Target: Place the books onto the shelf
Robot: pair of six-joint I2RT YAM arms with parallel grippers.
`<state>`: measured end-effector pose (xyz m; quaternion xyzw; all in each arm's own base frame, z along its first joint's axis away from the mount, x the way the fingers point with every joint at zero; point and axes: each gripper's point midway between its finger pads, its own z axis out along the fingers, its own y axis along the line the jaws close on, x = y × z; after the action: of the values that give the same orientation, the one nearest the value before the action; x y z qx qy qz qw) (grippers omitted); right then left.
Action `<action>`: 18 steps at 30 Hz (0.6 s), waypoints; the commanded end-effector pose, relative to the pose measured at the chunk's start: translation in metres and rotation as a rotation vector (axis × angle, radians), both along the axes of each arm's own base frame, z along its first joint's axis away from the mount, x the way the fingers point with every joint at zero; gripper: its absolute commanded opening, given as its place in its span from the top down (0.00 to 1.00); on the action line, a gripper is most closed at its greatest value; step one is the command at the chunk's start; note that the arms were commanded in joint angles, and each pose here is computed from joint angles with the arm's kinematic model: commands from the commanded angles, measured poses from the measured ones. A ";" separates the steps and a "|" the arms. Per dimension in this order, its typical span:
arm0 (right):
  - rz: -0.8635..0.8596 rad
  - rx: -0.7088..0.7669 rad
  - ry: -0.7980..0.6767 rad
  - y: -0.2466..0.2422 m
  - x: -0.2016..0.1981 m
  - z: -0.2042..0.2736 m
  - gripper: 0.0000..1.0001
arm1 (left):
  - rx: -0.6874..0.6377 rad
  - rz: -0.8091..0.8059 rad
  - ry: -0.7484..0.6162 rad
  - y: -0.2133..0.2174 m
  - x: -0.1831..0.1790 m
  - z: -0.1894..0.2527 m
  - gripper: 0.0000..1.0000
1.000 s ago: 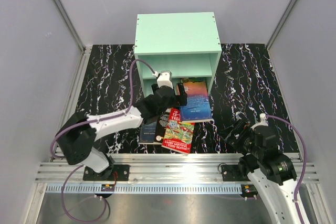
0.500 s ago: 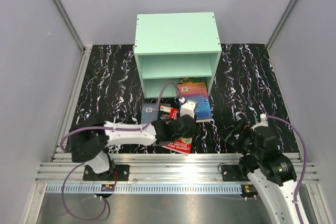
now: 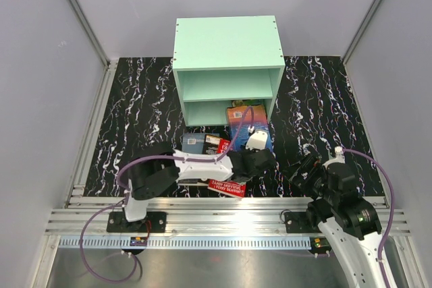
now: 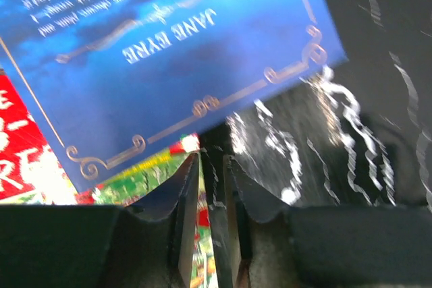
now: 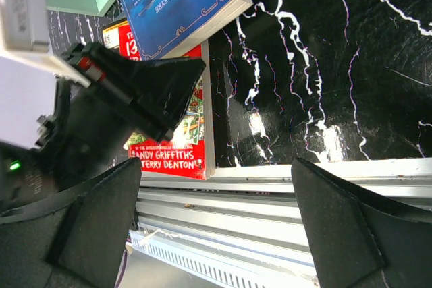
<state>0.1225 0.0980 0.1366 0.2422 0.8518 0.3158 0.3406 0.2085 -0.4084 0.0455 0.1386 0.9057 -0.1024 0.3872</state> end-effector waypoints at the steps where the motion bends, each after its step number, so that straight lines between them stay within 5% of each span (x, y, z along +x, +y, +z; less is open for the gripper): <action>1: 0.004 -0.048 0.060 -0.006 -0.008 -0.017 0.00 | 0.082 0.138 -0.104 0.011 0.027 0.010 0.78; 18: 0.017 -0.060 0.052 -0.005 -0.006 -0.017 0.00 | 0.075 0.242 -0.140 0.030 0.107 0.031 0.85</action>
<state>0.1224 0.0978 0.1356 0.2377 0.8537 0.3134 0.3412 0.2914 -0.3749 0.0464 0.0659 0.9077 -0.0104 0.4144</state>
